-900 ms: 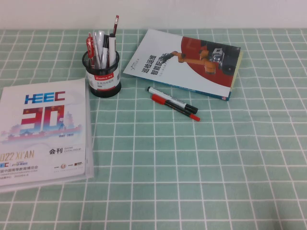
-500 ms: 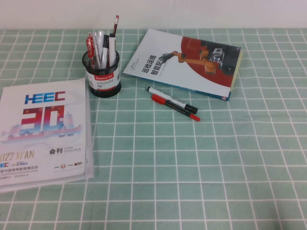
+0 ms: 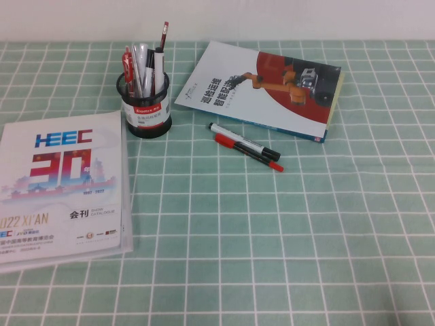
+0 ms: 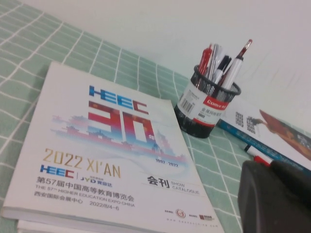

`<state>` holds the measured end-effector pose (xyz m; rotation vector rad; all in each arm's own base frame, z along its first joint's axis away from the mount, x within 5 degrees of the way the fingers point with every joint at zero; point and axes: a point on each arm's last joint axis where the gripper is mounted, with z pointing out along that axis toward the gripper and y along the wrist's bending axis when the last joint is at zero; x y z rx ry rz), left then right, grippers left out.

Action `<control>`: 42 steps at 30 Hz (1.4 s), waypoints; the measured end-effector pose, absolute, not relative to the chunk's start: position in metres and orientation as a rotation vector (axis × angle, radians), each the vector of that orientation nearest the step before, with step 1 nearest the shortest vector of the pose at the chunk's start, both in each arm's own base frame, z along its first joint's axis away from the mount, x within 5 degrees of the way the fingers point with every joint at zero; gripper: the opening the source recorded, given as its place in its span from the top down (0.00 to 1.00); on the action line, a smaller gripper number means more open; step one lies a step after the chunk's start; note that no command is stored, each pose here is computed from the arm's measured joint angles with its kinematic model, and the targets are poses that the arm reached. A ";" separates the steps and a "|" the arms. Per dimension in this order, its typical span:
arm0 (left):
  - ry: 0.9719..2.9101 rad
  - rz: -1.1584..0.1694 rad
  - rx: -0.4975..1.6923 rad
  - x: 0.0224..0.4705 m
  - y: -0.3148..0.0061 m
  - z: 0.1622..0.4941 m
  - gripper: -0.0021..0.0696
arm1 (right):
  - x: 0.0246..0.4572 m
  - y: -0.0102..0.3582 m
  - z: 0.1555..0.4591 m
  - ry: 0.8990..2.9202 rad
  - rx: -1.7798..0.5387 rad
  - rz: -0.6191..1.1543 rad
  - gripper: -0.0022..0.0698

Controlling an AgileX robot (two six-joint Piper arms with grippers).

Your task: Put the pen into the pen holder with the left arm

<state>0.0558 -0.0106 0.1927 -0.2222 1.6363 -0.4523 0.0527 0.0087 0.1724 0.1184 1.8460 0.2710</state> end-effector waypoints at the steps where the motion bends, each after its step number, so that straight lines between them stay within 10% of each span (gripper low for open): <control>1: 1.630 -0.452 -0.223 0.056 -0.010 0.193 0.97 | 0.053 0.009 0.172 1.846 0.118 0.271 1.00; 13: 1.663 -0.488 -0.261 0.058 -0.011 0.197 0.97 | 0.053 0.009 0.172 1.846 0.118 0.271 1.00; 22: 1.889 -0.478 -0.190 0.087 -0.022 0.271 0.97 | 0.053 0.009 0.172 1.846 0.118 0.271 1.00; 42: 2.253 -0.474 0.789 0.276 -0.094 0.342 0.97 | 0.053 0.009 0.172 1.846 0.118 0.271 1.00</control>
